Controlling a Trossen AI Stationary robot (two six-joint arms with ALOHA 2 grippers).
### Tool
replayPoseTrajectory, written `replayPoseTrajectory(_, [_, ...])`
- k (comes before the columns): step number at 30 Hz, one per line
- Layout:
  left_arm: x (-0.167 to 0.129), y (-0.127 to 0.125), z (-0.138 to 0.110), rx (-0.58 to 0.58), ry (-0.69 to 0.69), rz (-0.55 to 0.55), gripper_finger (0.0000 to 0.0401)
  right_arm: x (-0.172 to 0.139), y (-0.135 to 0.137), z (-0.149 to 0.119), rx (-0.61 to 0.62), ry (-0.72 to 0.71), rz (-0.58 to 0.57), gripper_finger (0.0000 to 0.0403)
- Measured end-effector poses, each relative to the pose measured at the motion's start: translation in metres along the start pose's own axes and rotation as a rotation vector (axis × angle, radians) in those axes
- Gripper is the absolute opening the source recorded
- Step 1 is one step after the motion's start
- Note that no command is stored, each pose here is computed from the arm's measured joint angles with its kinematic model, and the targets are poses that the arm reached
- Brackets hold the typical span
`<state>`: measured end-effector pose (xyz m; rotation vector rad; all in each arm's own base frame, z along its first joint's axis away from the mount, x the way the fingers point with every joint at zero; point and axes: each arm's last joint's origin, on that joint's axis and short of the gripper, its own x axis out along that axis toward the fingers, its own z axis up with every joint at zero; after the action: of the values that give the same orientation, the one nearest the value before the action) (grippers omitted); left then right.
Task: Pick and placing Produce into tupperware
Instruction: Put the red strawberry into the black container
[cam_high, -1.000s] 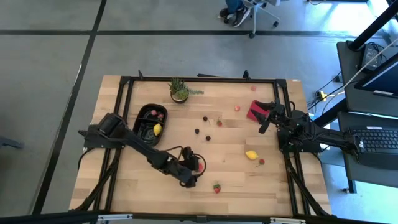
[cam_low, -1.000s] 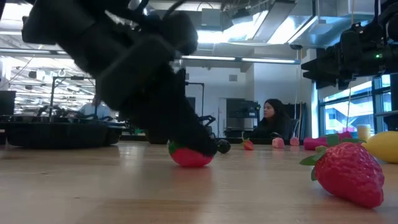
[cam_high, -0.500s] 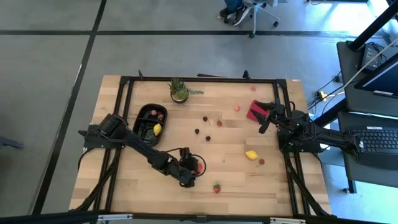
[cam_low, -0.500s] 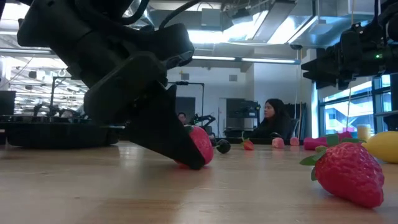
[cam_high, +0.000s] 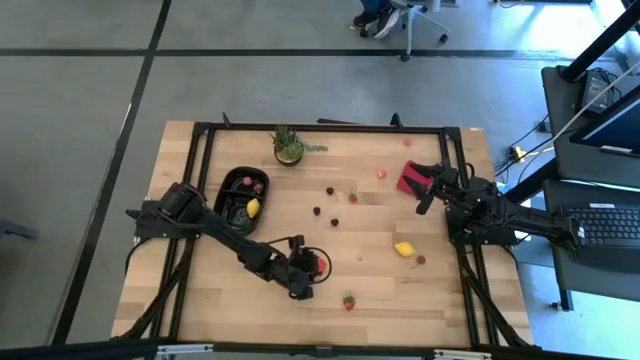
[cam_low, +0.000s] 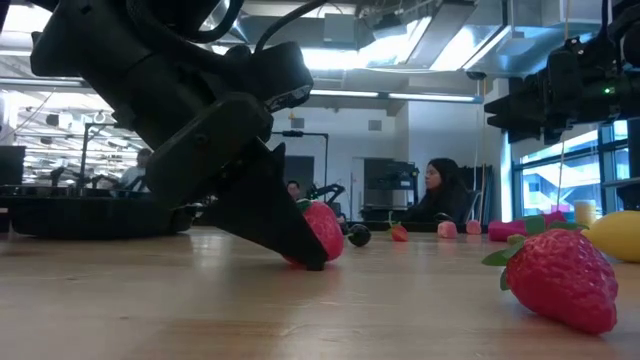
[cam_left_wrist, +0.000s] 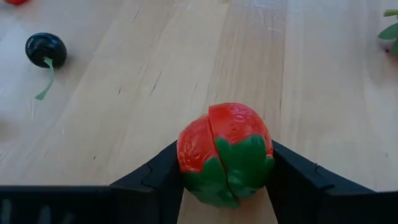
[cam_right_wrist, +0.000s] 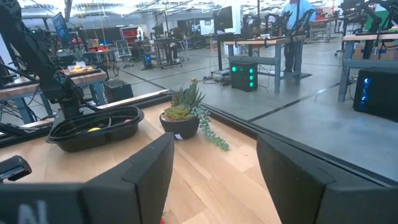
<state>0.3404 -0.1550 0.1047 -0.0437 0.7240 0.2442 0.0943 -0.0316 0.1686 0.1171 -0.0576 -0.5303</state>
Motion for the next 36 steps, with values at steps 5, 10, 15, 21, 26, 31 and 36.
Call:
replayPoseTrajectory(5, [-0.007,0.002,0.007,0.024,-0.025,0.019,0.0180,0.000,0.000,0.000,0.000,0.000,0.000,0.0232])
replayPoseTrajectory(10, [-0.041,0.016,0.031,0.013,-0.049,0.075,0.0172,0.000,0.000,0.000,0.001,0.000,0.000,0.0232])
replayPoseTrajectory(15, [-0.093,0.057,0.052,-0.172,-0.022,0.236,0.0176,0.000,0.000,0.000,0.002,0.000,0.000,0.0232])
replayPoseTrajectory(21, [-0.146,0.114,0.057,-0.502,0.024,0.416,0.0170,0.000,0.000,0.000,0.002,0.000,0.000,0.0232])
replayPoseTrajectory(26, [-0.171,0.162,0.045,-0.766,0.222,0.604,0.0173,0.000,0.000,0.000,0.001,0.000,0.000,0.0232])
replayPoseTrajectory(31, [-0.168,0.196,0.042,-0.881,0.367,0.733,0.0175,0.000,0.000,0.000,0.001,-0.001,0.000,0.0232])
replayPoseTrajectory(36, [-0.154,0.223,0.045,-0.905,0.435,0.741,0.0171,0.000,0.000,0.000,0.002,-0.001,0.000,0.0232])
